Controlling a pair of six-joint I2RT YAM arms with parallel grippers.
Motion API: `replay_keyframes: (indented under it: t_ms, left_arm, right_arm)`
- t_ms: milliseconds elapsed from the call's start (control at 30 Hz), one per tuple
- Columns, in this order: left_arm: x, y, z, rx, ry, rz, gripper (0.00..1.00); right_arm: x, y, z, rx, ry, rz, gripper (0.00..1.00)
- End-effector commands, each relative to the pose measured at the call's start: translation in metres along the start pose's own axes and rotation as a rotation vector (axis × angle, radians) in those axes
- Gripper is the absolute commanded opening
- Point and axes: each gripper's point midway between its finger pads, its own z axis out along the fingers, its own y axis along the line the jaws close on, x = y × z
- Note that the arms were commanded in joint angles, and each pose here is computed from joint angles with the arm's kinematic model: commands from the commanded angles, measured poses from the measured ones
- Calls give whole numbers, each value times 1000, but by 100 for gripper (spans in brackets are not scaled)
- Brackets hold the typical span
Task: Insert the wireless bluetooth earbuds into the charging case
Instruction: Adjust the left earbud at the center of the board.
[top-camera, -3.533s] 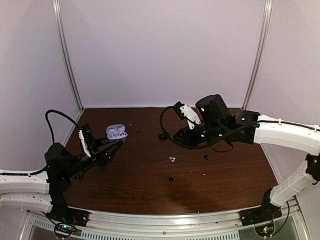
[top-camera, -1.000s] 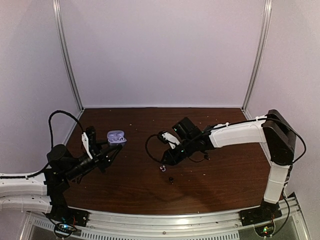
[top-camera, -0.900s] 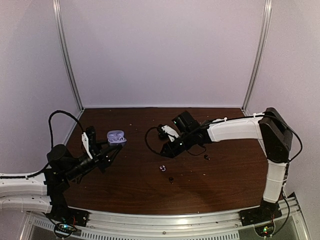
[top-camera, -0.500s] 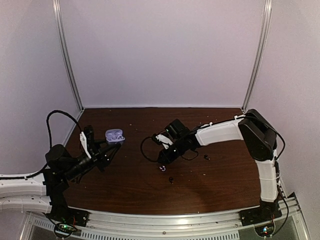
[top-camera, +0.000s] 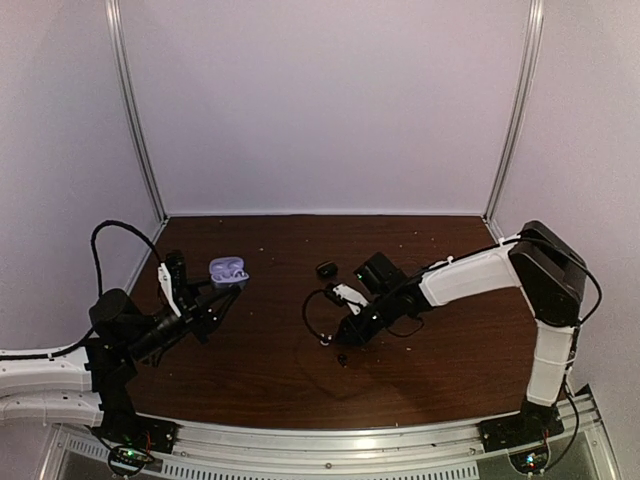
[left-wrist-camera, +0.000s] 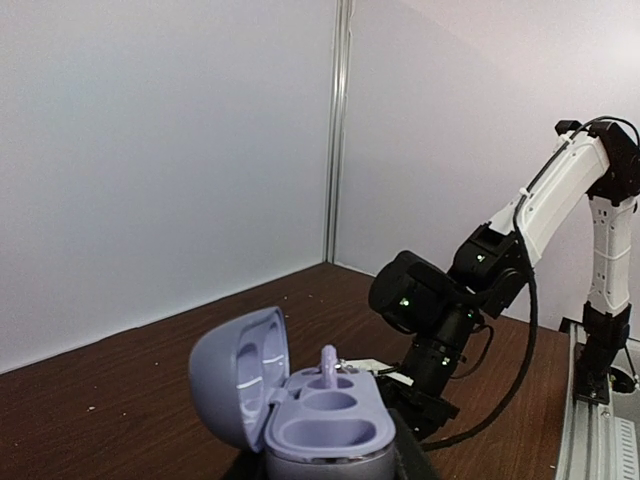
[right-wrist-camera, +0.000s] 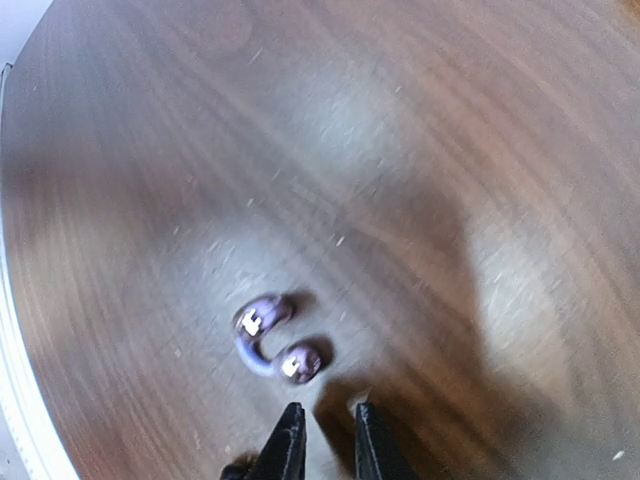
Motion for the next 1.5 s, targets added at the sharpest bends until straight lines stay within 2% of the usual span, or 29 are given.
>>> replay_keyframes:
  t_ms: [0, 100, 200, 300, 400, 467, 567, 933, 1200, 1467]
  left_arm:
    - [-11, 3, -1, -12, -47, 13, 0]
    - [-12, 3, -1, -11, -49, 12, 0]
    - [-13, 3, -2, -11, -51, 11, 0]
    - [-14, 3, -2, -11, -53, 10, 0]
    - [-14, 3, -2, -11, -54, 9, 0]
    - [-16, 2, -2, -10, -61, 9, 0]
    - [-17, 2, -2, -10, -62, 9, 0]
    - [-18, 2, -2, -10, -63, 12, 0]
    - [-17, 2, -2, -11, -57, 12, 0]
    - [-16, 2, -2, -11, -54, 17, 0]
  right_arm:
    - [25, 13, -3, -33, 44, 7, 20]
    - [16, 14, -13, -18, -3, -13, 22]
    - [-2, 20, -27, -2, -83, -70, 33]
    - [-14, 31, -35, 29, -126, -191, 39]
    - [-16, 40, -32, 82, -129, -347, 48]
    - [-13, 41, -27, 104, -121, -416, 50]
    - [-14, 44, -21, 140, -122, -489, 51]
    - [-16, 39, 1, 175, -121, -594, 49]
    - [-16, 31, 16, 185, -98, -600, 48]
    - [-14, 18, 24, 177, -80, -573, 43]
